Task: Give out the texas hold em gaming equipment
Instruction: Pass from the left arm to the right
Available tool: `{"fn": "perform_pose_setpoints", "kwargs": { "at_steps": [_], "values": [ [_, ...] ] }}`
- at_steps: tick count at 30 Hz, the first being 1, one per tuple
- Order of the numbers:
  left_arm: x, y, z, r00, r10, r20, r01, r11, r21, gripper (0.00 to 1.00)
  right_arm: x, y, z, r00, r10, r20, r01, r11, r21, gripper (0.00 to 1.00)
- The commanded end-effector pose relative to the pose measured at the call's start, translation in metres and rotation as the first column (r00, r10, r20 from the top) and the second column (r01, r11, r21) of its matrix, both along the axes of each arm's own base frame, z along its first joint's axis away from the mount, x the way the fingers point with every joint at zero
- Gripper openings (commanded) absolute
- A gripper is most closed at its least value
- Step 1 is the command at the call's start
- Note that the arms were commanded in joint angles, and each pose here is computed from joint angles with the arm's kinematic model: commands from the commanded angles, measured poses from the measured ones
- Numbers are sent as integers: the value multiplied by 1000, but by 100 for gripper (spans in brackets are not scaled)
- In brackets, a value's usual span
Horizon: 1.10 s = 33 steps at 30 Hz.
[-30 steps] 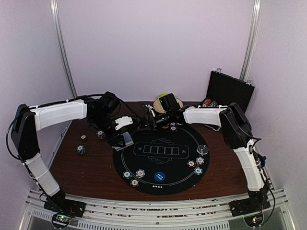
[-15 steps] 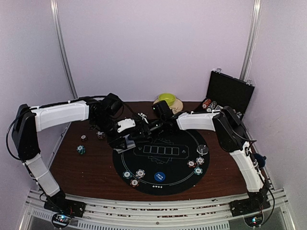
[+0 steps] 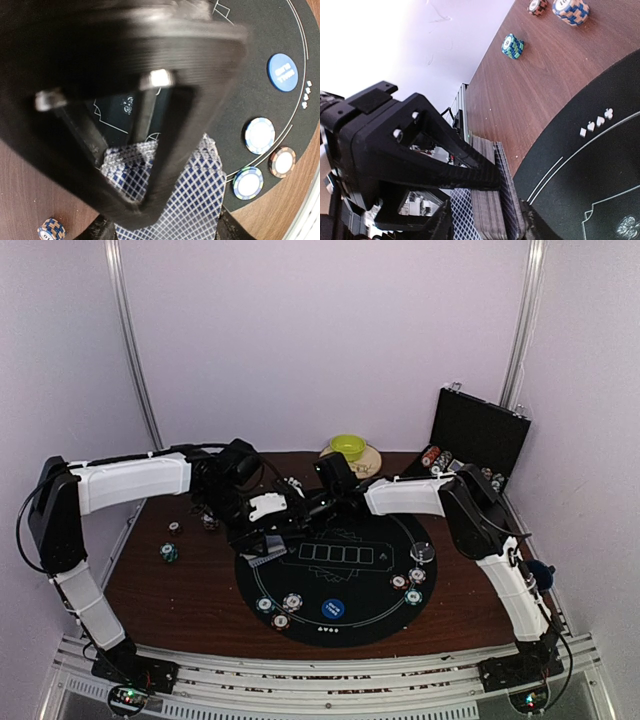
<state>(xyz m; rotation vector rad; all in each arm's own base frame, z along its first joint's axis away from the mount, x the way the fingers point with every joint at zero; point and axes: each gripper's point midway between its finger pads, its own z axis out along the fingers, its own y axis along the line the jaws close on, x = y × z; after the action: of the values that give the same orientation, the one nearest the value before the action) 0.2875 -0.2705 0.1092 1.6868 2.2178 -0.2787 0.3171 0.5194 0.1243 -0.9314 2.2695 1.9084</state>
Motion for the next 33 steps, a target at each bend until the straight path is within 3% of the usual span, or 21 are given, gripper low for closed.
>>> {"fn": "perform_pose_setpoints", "kwargs": {
  "at_steps": [1, 8, 14, 17, 20, 23, 28, 33],
  "values": [
    [5, -6, 3, 1000, 6, 18, -6, 1000, -13, 36, -3, 8, 5, 999, 27, -17, -26, 999, 48, 32],
    [7, -5, 1, 1000, 11, 23, -11, 1000, -8, 36, -7, 7, 7, 998, 41, -40, -38, 997, 68, 0],
    [9, -3, -1, 999, 20, 30, -20, 1000, 6, 45, -10, 7, 7, 997, 47, -60, -43, 996, 73, 0],
    [11, -1, -2, 998, 30, 47, -31, 999, 11, 65, -11, 6, 8, 997, 47, -64, -43, 996, 76, 0],
    [12, 2, -3, 998, 38, 60, -39, 999, 19, 76, -11, 6, 10, 997, 44, -62, -39, 996, 77, 0],
    [14, 4, -4, 996, 46, 72, -48, 999, 25, 97, -10, 5, 11, 997, 40, -60, -36, 996, 77, 0],
    [24, 6, 8, 989, 77, 127, -79, 997, 9, 98, -9, 4, 7, 998, 31, -47, -28, 998, 64, 0],
    [26, 9, 36, 988, 70, 135, -56, 993, -100, 98, 0, 2, 3, 1000, 12, 0, -12, 1000, 28, 0]
  ]
}}
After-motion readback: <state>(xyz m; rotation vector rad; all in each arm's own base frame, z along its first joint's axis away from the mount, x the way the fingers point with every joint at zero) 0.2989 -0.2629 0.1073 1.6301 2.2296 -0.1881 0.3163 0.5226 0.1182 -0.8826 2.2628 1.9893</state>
